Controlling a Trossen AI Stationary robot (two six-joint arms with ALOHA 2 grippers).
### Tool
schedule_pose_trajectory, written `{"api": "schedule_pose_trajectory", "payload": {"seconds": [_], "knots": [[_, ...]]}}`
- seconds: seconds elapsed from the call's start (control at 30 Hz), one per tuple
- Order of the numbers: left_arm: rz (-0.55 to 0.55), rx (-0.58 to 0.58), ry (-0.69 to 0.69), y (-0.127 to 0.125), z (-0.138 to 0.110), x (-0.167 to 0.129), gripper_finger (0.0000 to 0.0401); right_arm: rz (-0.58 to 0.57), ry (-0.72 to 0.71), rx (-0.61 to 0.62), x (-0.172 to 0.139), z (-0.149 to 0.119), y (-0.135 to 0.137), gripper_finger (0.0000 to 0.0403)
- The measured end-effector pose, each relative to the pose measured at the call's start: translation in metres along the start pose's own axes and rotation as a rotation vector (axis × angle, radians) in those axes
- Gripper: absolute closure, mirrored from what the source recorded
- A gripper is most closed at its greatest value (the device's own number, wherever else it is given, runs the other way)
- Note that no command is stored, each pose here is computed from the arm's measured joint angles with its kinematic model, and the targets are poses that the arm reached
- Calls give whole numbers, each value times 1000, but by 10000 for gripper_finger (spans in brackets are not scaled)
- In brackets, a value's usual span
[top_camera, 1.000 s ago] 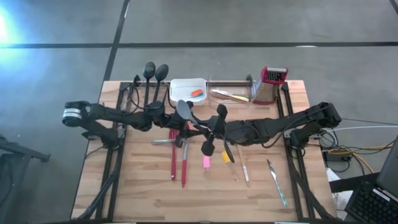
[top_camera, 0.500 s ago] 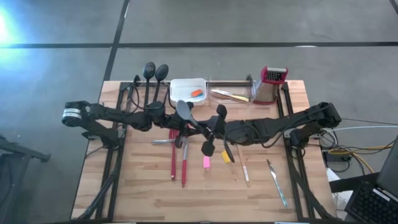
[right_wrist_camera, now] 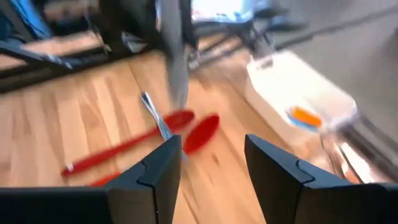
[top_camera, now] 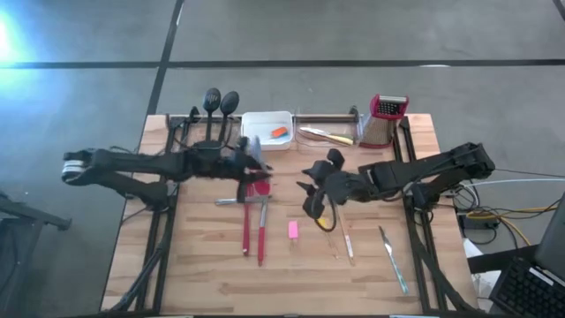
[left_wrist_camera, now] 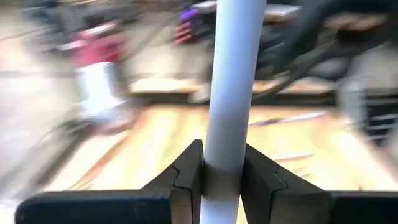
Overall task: Pick & Place Kitchen Items
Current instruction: Put the gray serving spoon into the left transparent bin
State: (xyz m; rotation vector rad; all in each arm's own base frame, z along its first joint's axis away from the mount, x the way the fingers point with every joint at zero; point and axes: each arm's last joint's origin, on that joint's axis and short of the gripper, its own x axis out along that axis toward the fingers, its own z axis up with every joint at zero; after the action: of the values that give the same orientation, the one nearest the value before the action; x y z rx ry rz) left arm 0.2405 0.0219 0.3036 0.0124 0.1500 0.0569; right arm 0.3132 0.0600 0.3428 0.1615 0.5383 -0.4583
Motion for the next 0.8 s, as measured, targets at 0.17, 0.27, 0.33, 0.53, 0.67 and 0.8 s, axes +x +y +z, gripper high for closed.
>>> {"api": "schedule_pose_trajectory", "payload": {"seconds": [0.17, 0.27, 0.33, 0.53, 0.67, 0.8], "knots": [[363, 13, 151, 14, -2, -40, 326, -52, 96, -4, 6, -15, -3, 225], [510, -50, 191, 23, -5, -56, 326, -66, 109, -14, 12, -22, -2, 226], [584, -102, 202, 30, -6, -65, 326, -85, 95, -12, 16, -25, -2, 228], [784, -214, 280, 59, -17, -80, 326, -112, 104, -27, 22, -33, -2, 238], [923, -292, 389, 81, -31, -89, 326, -113, 105, -29, 22, -34, -2, 244], [955, -403, 440, 99, -41, -95, 326, -115, 105, -30, 22, -34, -2, 249]]}}
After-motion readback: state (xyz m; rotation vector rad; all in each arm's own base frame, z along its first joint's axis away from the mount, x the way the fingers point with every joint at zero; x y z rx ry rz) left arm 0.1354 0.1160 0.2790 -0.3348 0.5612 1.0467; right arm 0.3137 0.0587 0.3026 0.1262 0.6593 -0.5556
